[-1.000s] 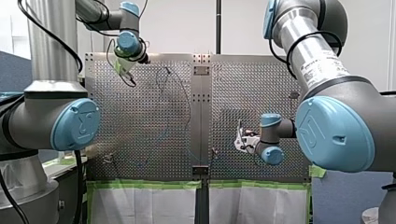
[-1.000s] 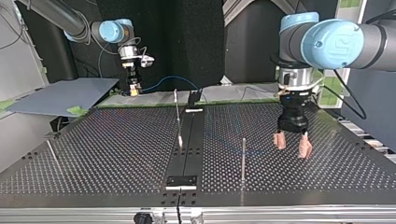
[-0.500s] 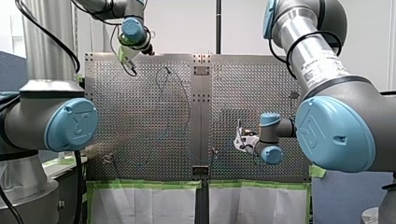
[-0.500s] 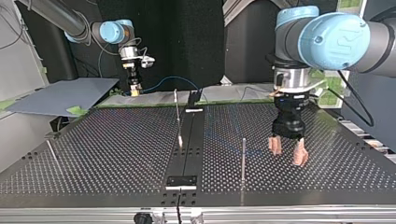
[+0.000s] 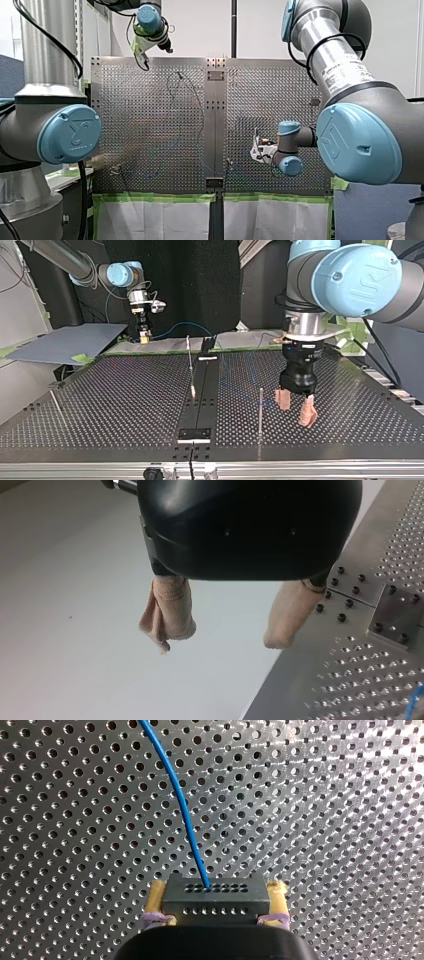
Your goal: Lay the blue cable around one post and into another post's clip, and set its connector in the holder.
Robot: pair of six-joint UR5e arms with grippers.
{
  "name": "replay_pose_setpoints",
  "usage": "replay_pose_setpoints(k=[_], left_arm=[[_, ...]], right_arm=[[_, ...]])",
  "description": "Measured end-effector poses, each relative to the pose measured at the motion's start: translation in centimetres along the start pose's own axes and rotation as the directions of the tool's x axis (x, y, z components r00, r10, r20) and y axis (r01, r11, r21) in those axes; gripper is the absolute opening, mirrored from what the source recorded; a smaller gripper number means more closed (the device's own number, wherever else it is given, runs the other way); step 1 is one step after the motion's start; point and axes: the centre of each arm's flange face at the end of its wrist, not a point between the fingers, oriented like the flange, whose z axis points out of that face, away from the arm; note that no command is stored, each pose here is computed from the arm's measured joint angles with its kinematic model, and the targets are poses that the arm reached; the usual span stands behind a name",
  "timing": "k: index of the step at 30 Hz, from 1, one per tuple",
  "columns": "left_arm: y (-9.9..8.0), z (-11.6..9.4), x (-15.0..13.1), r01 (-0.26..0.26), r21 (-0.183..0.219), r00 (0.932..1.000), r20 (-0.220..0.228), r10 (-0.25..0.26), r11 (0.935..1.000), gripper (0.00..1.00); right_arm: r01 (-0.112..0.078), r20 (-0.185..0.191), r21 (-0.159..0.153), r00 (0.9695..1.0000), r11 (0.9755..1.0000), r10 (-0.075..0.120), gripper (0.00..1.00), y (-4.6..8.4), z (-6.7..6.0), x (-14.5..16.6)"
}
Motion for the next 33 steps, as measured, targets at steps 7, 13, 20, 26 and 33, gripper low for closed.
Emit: replay_pose_setpoints(k=[7,13,20,26,33], left_arm=[[-1.4,-0.6,-2.0,-0.062,-0.005,0.9981,0.002,0.062,0.9981,1.0],[-2.4,-1.3,-3.3,-0.113,-0.002,0.9935,-0.005,0.113,0.9936,1.0],[-2.3,-1.9,-3.1,-0.187,-0.017,0.9811,-0.053,0.186,0.9822,1.0],[-1.9,-2.4,-2.9,-0.249,-0.044,0.9653,-0.091,0.245,0.9674,1.0],[-1.3,-3.1,-2.7,-0.326,-0.064,0.9379,-0.146,0.315,0.943,1.0]], right_arm=[[0.0,0.001,0.001,1.0,1.0,0.0,0.0,0.0,0.0,0.0],[0.0,0.003,0.001,1.0,1.0,0.0,0.0,0.0,0.0,0.0],[0.001,0.008,0.0,1.0,1.0,-0.001,0.0,0.0,-0.1,-0.1],[0.001,0.01,-0.001,0.9999,1.0,-0.001,0.0,0.0,-0.1,-0.1],[0.001,0.011,-0.001,0.9999,1.0,-0.001,0.0,0.0,-0.1,-0.1]])
